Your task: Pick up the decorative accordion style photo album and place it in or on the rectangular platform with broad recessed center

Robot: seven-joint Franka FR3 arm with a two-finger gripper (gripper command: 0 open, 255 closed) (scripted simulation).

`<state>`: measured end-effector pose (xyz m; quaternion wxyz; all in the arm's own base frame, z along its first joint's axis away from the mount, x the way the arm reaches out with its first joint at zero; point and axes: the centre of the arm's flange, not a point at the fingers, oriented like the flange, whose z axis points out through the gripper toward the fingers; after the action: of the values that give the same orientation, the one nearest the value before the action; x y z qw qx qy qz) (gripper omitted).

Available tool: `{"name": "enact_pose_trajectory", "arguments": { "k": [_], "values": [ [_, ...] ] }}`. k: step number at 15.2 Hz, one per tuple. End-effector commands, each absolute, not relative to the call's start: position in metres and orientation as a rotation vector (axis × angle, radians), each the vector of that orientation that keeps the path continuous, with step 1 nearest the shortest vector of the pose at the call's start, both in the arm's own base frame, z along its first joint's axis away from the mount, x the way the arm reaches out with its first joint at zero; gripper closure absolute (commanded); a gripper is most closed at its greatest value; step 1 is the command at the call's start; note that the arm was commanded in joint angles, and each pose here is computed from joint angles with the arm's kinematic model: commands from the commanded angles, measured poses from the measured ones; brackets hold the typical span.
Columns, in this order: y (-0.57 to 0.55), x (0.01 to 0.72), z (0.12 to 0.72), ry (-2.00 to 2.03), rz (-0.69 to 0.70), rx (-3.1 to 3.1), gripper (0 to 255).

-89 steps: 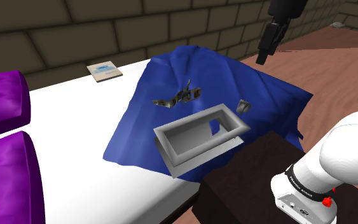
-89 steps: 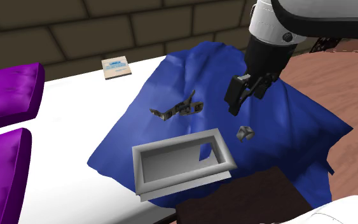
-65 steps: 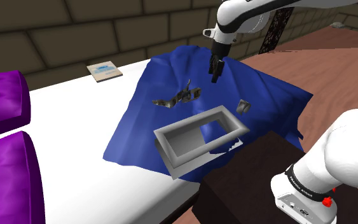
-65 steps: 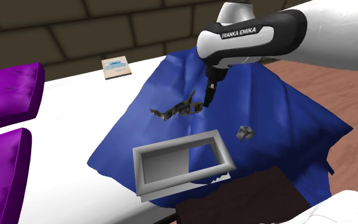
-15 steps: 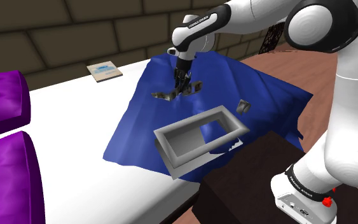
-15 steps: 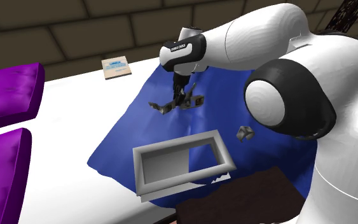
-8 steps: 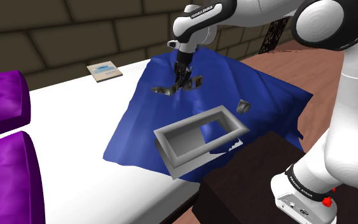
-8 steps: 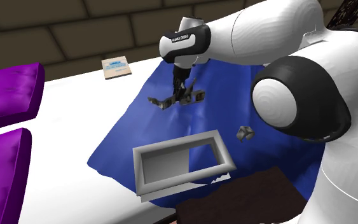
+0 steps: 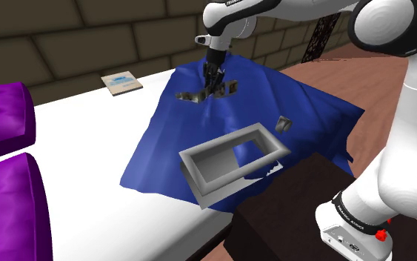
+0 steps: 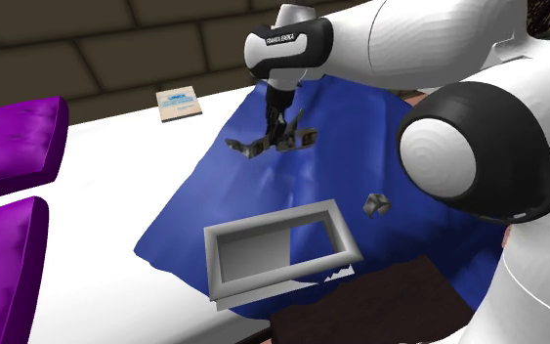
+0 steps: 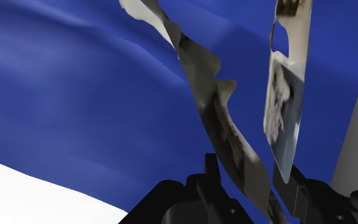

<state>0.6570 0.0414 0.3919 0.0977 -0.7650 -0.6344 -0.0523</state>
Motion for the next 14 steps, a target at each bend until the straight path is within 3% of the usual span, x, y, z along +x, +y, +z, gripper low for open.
{"name": "enact_pose_trajectory", "arguments": {
  "k": [1, 8, 14],
  "values": [
    [0.042, 0.657, 0.403, -1.878, -0.155, -2.264, 255],
    [0.042, 0.657, 0.437, -1.878, -0.155, -2.264, 255],
    [0.066, 0.582, 0.440, -1.878, -0.155, -2.264, 255]
  ]
}}
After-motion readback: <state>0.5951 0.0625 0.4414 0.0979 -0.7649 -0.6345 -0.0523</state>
